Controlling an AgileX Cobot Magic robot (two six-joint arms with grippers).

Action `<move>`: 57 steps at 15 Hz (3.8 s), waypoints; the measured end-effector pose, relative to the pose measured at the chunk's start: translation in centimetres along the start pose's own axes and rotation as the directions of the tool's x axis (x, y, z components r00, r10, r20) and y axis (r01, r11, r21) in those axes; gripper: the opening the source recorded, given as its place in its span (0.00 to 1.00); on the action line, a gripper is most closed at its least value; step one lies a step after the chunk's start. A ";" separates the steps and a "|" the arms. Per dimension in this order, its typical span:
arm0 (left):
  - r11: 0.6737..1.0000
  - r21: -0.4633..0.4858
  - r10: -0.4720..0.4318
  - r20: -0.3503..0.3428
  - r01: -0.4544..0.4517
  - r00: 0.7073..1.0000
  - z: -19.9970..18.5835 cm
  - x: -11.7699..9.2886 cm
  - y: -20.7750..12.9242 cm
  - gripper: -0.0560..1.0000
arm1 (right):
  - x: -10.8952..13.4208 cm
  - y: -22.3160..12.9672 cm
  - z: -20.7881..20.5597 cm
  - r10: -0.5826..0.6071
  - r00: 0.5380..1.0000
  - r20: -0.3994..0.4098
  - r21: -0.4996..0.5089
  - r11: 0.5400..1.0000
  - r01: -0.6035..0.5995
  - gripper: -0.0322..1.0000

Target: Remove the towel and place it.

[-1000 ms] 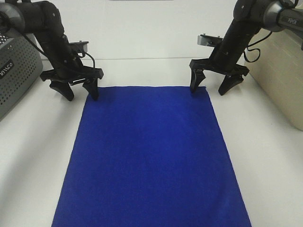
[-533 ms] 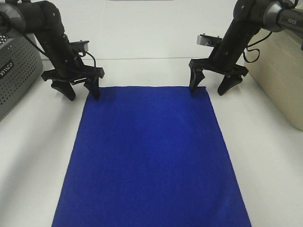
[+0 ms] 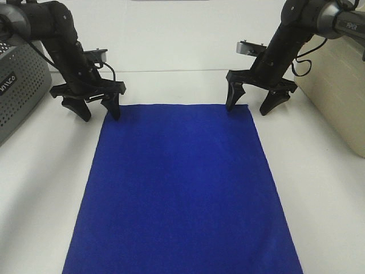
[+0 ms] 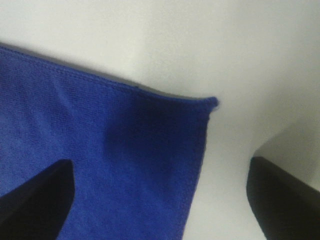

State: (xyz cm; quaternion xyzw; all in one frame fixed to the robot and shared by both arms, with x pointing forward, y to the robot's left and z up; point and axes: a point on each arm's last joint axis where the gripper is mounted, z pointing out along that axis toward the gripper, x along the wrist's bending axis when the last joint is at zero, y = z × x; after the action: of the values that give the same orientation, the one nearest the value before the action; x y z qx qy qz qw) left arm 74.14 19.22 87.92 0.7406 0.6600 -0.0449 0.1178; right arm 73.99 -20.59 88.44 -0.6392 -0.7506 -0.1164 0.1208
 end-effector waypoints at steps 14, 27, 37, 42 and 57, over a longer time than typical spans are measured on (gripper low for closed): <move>0.999 -0.049 0.013 0.099 -0.009 0.995 1.4 -3.4 0.2 0.67 | 1.4 0.3 0.7 0.006 0.997 -0.077 -0.021 1.000 -0.008 0.77; 0.995 -0.041 0.096 0.103 -0.092 0.990 2.1 -4.3 0.0 0.06 | 3.2 0.1 2.1 -0.069 0.995 -0.074 -0.004 0.998 0.069 0.05; 0.957 -0.192 0.215 -0.021 -0.215 0.976 -2.2 -5.1 3.0 0.06 | 4.2 2.0 -2.8 -0.239 0.970 0.051 -0.220 0.944 0.245 0.05; 0.897 -0.323 0.288 -0.095 -0.303 0.953 -3.4 -5.1 4.5 0.06 | 4.7 3.6 -4.6 -0.293 0.949 0.118 -0.376 0.871 0.316 0.05; 0.699 -0.586 0.317 -0.259 -0.410 0.912 -1.8 -4.5 7.4 0.06 | 4.0 5.9 -4.5 -0.283 0.929 0.238 -0.564 0.739 0.369 0.05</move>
State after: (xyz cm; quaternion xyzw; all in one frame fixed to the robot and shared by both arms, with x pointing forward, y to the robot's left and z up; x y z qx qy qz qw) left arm 80.75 14.56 91.52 0.7750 0.4833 0.2535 0.3186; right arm 79.34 -17.43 94.16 -0.5088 -0.7815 -0.3231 -0.1614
